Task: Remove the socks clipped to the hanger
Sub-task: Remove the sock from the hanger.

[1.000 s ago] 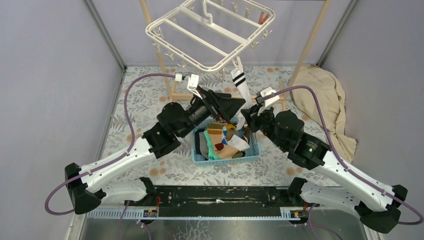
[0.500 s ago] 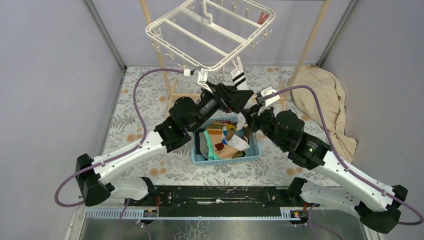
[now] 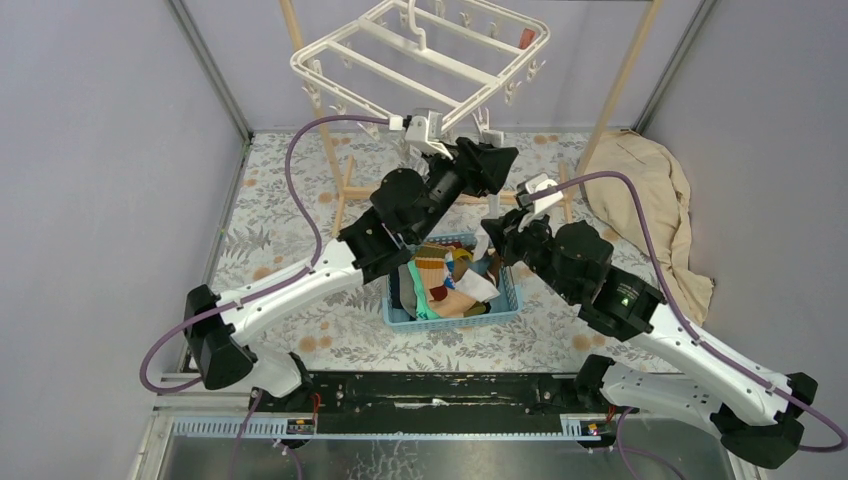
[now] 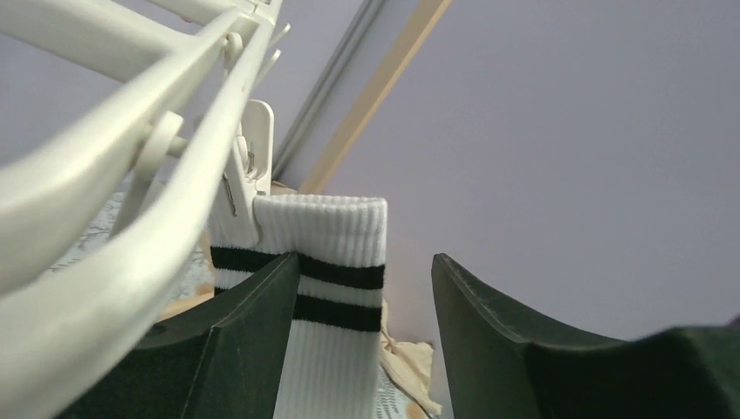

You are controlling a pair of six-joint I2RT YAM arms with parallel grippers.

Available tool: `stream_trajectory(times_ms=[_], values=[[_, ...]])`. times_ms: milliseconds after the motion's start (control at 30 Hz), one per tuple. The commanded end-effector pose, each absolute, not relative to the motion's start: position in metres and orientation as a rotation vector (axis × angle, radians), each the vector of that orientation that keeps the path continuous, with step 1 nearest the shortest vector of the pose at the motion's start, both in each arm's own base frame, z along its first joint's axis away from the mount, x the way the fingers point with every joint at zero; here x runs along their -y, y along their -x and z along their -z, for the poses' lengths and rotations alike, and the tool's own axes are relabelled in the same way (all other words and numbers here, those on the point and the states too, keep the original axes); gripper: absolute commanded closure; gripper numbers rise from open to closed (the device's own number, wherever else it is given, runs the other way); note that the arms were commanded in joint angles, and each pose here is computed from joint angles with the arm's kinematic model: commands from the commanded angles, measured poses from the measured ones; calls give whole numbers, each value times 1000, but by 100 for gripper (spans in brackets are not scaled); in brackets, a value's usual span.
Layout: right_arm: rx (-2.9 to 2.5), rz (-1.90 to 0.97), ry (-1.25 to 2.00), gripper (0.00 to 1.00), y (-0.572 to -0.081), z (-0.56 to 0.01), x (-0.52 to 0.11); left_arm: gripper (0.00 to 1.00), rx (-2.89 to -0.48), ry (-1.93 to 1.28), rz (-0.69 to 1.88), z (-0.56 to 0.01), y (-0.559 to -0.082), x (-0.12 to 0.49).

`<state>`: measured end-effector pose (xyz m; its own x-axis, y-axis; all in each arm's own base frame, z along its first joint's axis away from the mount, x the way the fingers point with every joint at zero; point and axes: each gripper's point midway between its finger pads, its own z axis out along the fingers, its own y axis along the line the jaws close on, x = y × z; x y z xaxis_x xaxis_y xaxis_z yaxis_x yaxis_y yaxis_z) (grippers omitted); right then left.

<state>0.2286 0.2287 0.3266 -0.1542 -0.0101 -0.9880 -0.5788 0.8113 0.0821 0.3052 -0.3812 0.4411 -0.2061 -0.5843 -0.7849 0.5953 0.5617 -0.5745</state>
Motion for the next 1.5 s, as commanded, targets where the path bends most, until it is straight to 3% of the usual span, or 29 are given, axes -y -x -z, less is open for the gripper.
stream_trajectory(times_ms=[0,233,400,700,900,1467], values=[[-1620,-570,433,100,-224,-344,-224,36,-1419,51,946,-445,-327,370],[-1624,-561,427,100,-222,-343,-218,25,-1463,73,878,-427,-333,363],[-1621,-545,411,100,-223,-347,-214,15,-1426,-7,978,-419,-308,360],[-1642,-551,407,100,-231,-347,-223,17,-1357,-175,1137,-436,-252,350],[-1643,-629,384,100,-240,-361,-228,19,-1372,-196,1123,-417,-228,322],[-1668,-1110,366,100,-244,-391,-254,15,-1414,-280,1094,-333,-226,329]])
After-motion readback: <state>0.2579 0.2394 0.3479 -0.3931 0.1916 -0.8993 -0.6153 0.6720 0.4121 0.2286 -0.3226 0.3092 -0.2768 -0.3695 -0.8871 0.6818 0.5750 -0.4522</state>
